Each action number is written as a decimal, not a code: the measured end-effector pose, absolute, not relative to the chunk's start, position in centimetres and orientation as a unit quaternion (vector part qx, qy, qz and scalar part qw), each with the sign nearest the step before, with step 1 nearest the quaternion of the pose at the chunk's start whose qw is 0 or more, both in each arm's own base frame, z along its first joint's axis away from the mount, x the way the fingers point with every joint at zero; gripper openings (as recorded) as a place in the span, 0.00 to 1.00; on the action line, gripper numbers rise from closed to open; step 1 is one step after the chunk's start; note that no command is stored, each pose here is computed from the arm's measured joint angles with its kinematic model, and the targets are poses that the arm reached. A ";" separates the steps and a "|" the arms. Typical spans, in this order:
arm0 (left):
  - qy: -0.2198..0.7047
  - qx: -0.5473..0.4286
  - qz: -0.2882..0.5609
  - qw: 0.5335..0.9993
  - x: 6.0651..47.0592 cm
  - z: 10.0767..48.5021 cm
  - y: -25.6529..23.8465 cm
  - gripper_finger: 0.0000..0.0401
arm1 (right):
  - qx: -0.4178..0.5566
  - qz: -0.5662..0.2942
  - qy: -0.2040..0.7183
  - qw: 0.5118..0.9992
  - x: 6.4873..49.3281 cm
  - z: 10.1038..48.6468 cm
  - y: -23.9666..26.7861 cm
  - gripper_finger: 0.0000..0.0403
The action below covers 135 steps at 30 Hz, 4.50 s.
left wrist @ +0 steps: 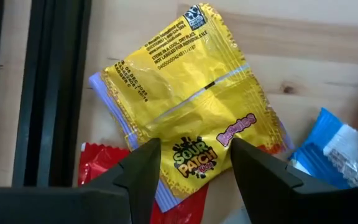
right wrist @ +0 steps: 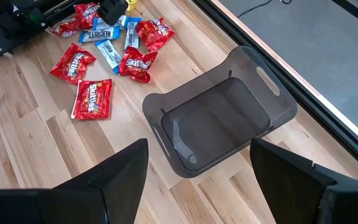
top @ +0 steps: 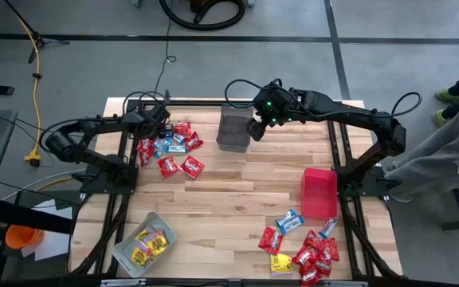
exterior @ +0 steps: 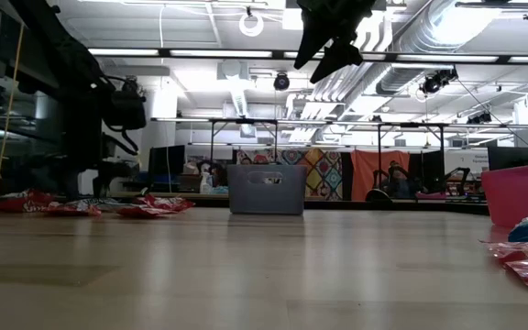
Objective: Sort candy
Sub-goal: Put the yellow candy pack into the gray bin
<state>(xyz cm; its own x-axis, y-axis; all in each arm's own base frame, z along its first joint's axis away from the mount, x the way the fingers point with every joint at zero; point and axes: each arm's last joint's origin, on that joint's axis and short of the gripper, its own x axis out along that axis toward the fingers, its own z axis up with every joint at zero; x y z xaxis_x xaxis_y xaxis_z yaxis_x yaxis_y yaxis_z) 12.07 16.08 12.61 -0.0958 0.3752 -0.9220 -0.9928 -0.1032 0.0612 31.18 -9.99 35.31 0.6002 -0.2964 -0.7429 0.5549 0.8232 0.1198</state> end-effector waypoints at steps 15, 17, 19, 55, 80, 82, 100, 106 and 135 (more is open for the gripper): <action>0.366 -0.380 0.595 0.606 12.0 14.8 15.2 0.01 | 0.180 -0.246 0.374 0.876 31.2 35.3 -10.0 0.69; 0.347 -0.368 0.584 0.635 11.9 16.0 14.9 0.00 | 0.180 -0.246 0.373 0.876 31.2 35.3 -10.0 0.69; 0.323 -0.359 0.565 0.669 11.7 17.4 14.4 0.00 | 0.180 -0.246 0.373 0.876 31.2 35.3 -10.0 0.69; 0.200 -0.251 -0.100 0.942 14.5 31.7 -2.6 0.00 | 0.286 -0.025 0.281 0.916 29.9 40.3 -1.2 0.69; 0.661 -0.145 -0.077 0.732 13.9 23.5 -20.9 0.00 | 0.161 -0.030 0.363 0.917 22.4 40.5 11.1 0.69; 0.666 -0.135 -0.068 0.731 13.8 23.3 -20.7 0.00 | 0.167 -0.038 0.358 0.918 22.1 40.5 11.6 0.69; 0.697 -0.118 -0.053 0.706 14.2 23.3 -19.3 0.29 | 0.196 -0.083 0.327 0.921 21.4 40.6 12.6 0.69; 0.667 -0.147 -0.088 0.725 14.9 26.0 -18.5 0.46 | 0.210 -0.088 0.326 0.918 21.4 40.6 12.7 0.69; 0.335 -0.107 0.044 0.935 24.7 32.7 -9.8 0.52 | 0.300 -0.085 0.650 0.693 26.0 16.7 27.7 0.69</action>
<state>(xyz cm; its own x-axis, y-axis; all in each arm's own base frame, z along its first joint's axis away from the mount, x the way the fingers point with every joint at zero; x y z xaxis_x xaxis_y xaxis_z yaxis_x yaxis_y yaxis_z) 24.70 -9.77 32.66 0.7714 0.0105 -0.6363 -0.1537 0.9733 -0.1702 25.97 27.72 16.69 0.1414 0.2717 -0.9519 0.5068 0.8062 0.3054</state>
